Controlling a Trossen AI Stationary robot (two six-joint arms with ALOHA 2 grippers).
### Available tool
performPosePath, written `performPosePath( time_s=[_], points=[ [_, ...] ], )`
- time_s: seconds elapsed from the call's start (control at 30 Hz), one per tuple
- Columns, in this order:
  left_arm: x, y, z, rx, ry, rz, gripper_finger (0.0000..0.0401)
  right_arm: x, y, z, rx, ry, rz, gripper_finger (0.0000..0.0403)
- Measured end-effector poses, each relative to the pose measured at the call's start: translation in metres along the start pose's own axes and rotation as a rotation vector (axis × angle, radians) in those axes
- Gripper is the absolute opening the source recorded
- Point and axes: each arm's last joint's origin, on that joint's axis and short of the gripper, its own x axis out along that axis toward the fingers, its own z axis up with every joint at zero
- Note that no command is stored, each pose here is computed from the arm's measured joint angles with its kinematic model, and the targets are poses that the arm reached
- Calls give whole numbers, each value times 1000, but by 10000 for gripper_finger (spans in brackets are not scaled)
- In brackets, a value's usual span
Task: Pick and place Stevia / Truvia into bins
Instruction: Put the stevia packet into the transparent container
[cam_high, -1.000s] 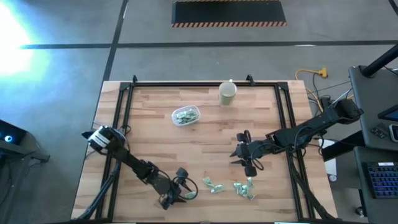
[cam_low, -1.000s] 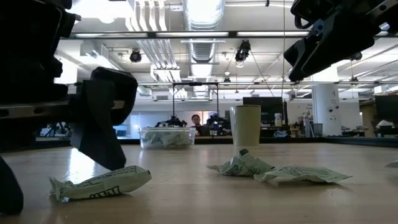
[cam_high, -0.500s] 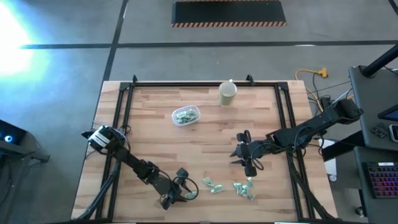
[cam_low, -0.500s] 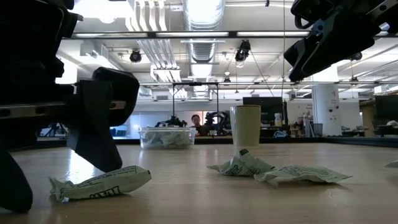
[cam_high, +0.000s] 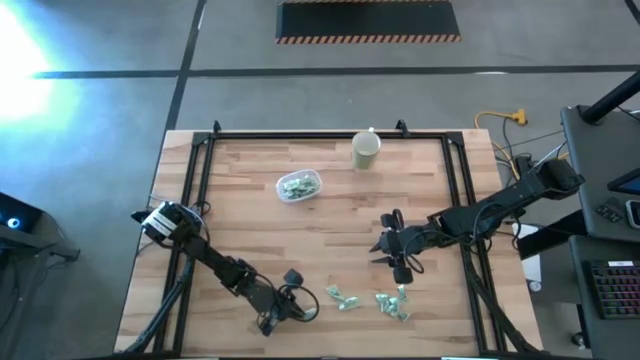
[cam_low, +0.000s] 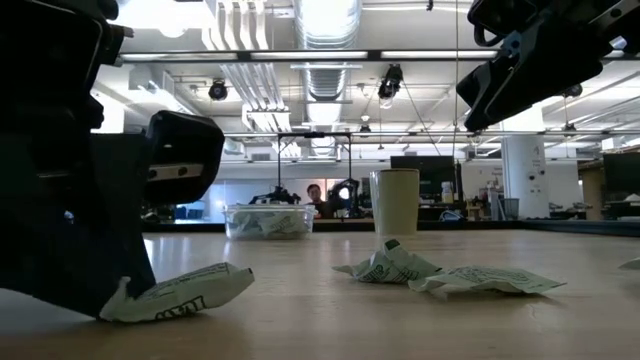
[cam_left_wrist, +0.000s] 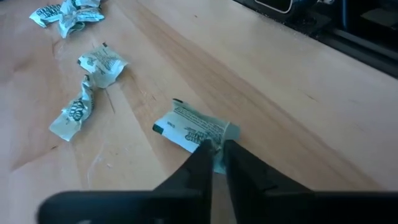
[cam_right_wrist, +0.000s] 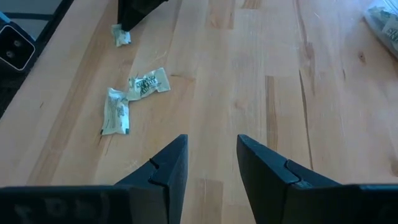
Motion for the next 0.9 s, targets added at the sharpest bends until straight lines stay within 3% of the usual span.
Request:
performPosePath(
  time_s=[0.1,0.37,0.73,0.9],
  points=[
    [0,1,0,18,1,8,4,0,0,0,0,0,0,127],
    [-3,3,2,22,10,43,1,1,-1,-3,-1,8,-2,127],
    [-23,14,19,67,55,228,0,1,-2,-5,-2,10,-23,127],
    [-42,27,26,99,154,373,0,1,-2,-5,-1,9,-23,127]
  ],
)
